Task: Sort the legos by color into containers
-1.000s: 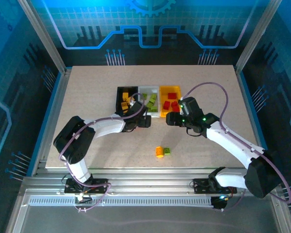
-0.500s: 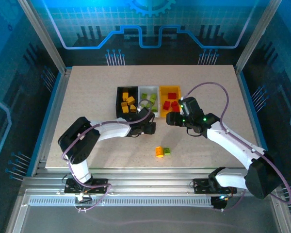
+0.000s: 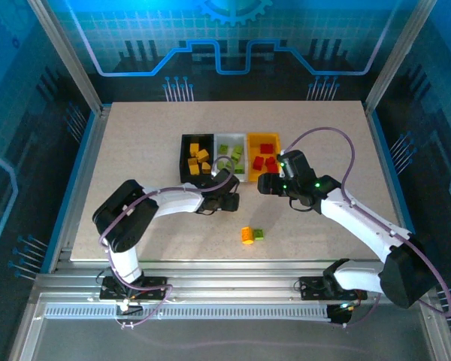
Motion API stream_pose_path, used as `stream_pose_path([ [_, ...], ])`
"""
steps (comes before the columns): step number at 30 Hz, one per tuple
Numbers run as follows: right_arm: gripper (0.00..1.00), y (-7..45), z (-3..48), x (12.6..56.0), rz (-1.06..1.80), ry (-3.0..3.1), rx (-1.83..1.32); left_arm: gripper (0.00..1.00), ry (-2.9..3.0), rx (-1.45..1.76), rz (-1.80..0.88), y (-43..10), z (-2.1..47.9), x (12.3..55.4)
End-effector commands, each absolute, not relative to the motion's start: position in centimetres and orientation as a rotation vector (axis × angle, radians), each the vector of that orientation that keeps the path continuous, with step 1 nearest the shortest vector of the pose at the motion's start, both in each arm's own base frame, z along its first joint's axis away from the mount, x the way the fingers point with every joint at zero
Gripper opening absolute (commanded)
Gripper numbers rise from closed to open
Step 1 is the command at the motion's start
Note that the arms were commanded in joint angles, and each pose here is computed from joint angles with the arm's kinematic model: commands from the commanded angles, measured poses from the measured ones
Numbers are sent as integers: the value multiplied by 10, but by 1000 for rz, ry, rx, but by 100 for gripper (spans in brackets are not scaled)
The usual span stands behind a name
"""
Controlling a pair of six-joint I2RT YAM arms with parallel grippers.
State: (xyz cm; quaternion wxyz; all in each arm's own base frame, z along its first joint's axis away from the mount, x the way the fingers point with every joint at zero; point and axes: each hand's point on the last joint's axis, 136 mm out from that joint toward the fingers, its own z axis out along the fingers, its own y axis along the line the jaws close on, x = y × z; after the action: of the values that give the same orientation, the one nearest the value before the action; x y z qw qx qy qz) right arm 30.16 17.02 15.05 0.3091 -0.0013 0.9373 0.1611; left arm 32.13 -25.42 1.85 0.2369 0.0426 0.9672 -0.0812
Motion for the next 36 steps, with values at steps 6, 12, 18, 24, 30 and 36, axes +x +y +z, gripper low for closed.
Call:
stream_pose_path([
  [6, 76, 159, 170, 305, 390, 2426, 27, 47, 2658, 134, -257, -264, 19, 325],
  [12, 76, 146, 176, 304, 351, 2406, 81, 41, 2591, 100, -368, -280, 67, 330],
  [18, 76, 137, 175, 301, 342, 2402, 116, 40, 2481, 73, -464, -316, 131, 376],
  [24, 76, 132, 171, 298, 333, 2414, 122, 39, 2450, 34, -496, -344, 143, 432],
  [30, 76, 129, 173, 297, 341, 2411, 125, 42, 2453, 55, -505, -370, 137, 461],
  [36, 77, 133, 175, 297, 369, 2409, 115, 69, 2450, 50, -547, -385, 138, 471],
])
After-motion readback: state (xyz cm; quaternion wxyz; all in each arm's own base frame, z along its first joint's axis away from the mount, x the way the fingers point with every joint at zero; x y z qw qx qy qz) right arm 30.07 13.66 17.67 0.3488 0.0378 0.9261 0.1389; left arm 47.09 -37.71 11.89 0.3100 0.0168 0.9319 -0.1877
